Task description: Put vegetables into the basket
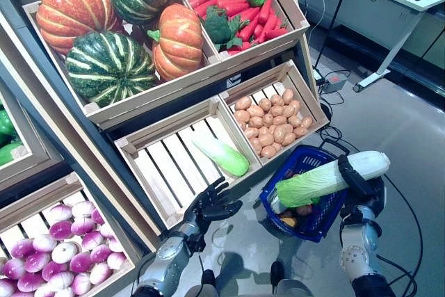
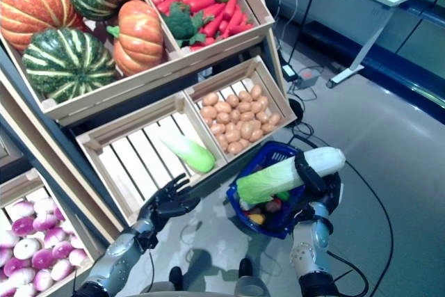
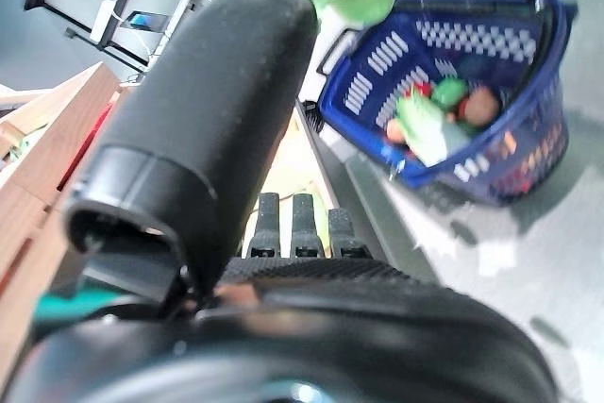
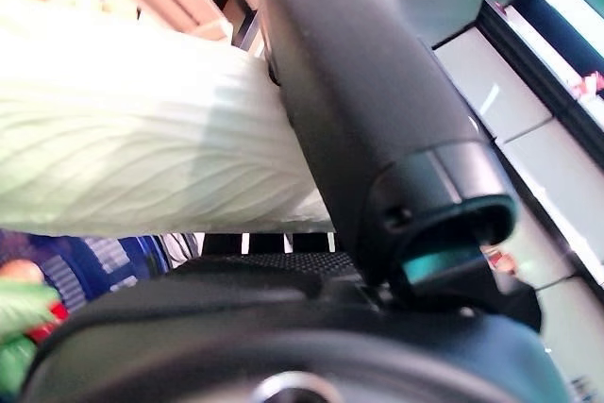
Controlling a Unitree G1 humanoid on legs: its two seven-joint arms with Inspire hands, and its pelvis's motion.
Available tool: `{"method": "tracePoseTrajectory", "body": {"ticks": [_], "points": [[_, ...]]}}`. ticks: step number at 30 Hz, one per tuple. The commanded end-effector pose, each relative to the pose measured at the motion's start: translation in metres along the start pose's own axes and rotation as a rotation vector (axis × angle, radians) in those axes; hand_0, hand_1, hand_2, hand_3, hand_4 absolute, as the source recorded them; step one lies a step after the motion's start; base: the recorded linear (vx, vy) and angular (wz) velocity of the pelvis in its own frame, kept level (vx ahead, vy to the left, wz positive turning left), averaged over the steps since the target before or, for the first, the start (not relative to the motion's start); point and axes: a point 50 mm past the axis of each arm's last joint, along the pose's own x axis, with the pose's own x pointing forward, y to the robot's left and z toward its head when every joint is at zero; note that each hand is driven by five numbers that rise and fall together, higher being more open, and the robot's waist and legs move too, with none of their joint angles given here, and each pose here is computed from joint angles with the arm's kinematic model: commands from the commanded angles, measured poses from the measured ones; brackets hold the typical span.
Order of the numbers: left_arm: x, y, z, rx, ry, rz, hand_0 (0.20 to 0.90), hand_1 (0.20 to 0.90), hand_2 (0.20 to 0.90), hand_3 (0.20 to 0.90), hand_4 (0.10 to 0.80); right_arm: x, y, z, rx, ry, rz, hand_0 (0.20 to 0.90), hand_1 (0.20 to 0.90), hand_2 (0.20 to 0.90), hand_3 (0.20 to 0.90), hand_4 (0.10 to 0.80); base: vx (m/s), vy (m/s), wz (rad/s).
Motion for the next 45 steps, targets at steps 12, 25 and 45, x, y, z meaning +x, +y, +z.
{"method": "tracePoseTrajectory", "body": {"ticks": [12,25,45], "points": [[0.015,-0.003,0.075,0.262,-0.311,-0.034,0.9,0.9,0.9,0.9,0.8,0.08,0.046,0.097,-0.427,-0.288,0.107,0.3,0.3,0.3,0.3,0.4,0.055,-0.078,-0.13],[0.018,-0.025,0.147,0.392,-0.619,-0.109,0.9,0.9,0.9,0.9,0.8,0.117,0.09,0.17,-0.378,-0.399,0.078,0.3,0.3,0.3,0.3,0.4,-0.089,-0.049,0.08],[0.008,-0.054,0.199,0.407,-0.913,-0.136,0.9,0.9,0.9,0.9,0.8,0.126,0.102,0.206,-0.229,-0.466,0.019,0.3,0.3,0.3,0.3,0.4,-0.079,0.041,0.04]]}}
